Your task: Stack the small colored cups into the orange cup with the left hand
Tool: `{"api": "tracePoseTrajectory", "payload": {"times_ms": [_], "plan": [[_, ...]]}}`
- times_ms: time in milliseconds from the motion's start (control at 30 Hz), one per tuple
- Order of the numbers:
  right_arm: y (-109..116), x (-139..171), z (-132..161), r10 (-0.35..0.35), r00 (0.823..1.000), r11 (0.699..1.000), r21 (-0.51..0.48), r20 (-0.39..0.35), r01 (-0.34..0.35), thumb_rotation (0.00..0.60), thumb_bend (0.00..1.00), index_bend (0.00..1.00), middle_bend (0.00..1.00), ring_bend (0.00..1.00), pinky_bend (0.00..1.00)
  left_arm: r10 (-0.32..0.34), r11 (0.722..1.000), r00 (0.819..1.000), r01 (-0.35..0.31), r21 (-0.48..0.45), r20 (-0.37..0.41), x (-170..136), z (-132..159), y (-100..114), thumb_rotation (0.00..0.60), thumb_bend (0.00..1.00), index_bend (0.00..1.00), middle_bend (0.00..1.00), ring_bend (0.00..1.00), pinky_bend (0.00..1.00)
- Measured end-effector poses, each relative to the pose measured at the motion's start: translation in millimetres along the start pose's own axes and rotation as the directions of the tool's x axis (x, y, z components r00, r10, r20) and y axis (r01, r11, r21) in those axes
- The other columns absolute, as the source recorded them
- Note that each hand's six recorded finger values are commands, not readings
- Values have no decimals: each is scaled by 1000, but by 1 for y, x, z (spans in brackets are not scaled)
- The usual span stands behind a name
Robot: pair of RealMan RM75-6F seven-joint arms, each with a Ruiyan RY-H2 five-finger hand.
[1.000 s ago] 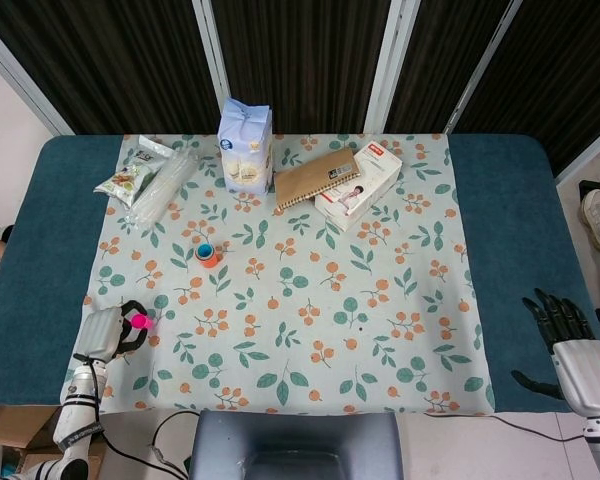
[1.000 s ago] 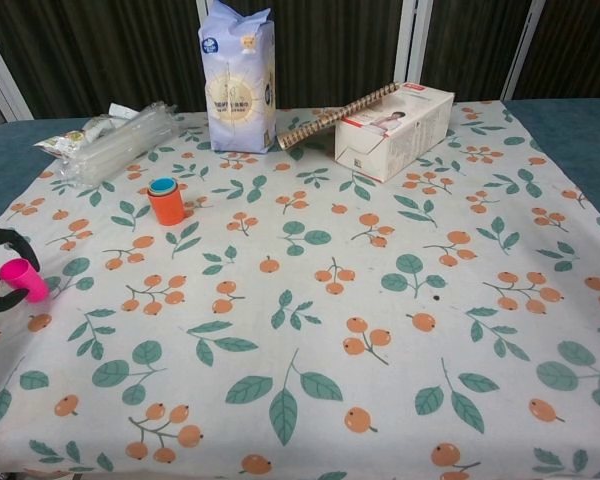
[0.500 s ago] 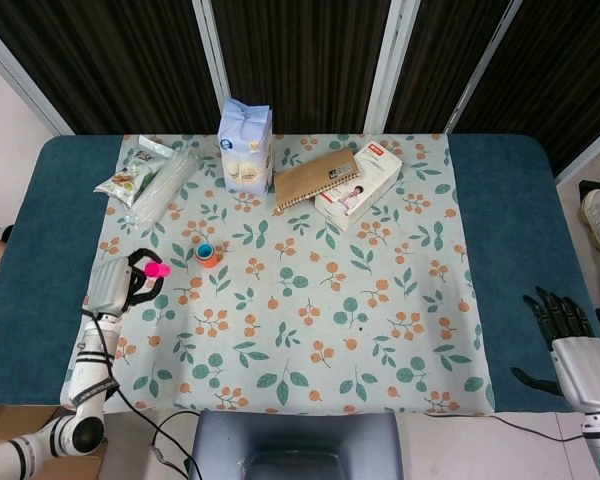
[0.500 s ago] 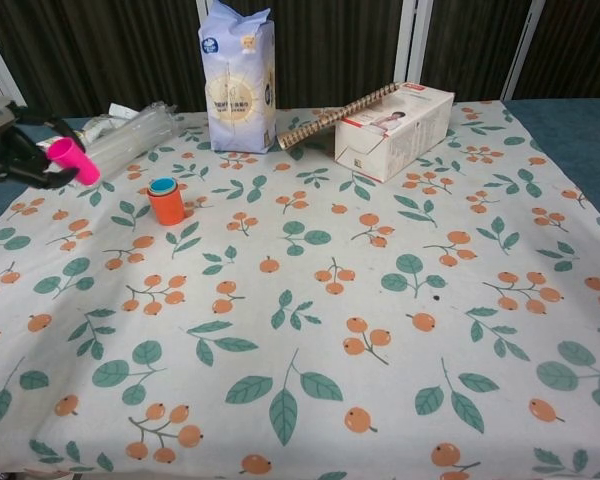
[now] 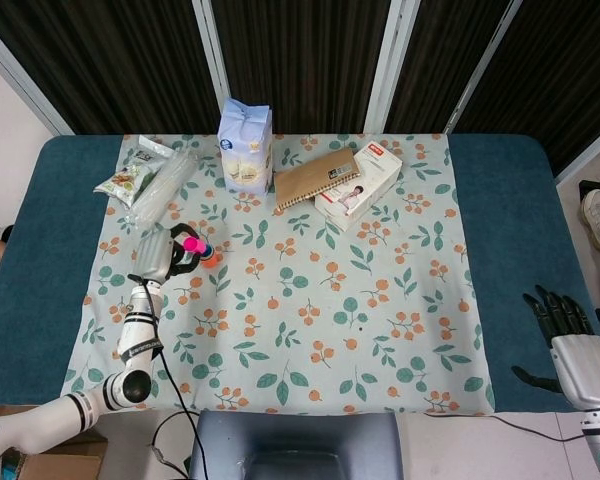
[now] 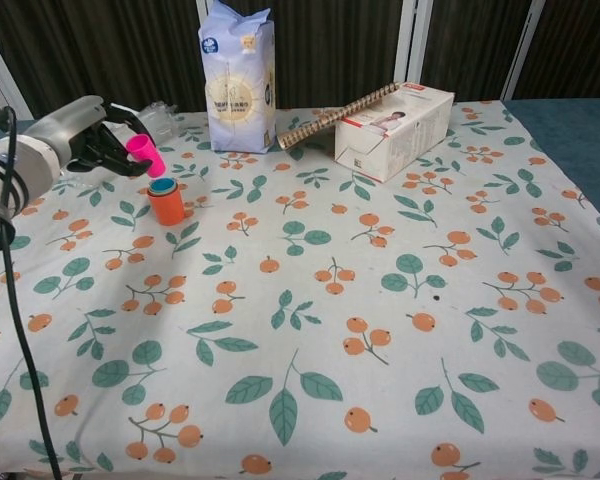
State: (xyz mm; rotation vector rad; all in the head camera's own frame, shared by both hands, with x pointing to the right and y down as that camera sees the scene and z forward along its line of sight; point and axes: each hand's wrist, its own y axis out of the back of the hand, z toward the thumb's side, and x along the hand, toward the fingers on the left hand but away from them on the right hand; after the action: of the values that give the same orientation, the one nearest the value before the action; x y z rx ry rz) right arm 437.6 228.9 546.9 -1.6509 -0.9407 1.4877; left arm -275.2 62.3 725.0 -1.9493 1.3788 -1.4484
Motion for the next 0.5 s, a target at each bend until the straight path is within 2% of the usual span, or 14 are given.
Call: {"api": "tracePoseTrajectory", "payload": {"times_ms": [367,500], "plan": [[1,-1,-2,-1,1000,1000,-1,8,1,600,125,0,0,0,8,-25,999,999,26,34,-23,8,-3,-14,600,368,603,1000,1000,1000],[1,-1,-2,-3,1000,1000,-2,9,3,600,125,0,0,0,8,-34,998,999,35,48,-27,8,-5,-20,600,372,537,1000,1000,1000]]}}
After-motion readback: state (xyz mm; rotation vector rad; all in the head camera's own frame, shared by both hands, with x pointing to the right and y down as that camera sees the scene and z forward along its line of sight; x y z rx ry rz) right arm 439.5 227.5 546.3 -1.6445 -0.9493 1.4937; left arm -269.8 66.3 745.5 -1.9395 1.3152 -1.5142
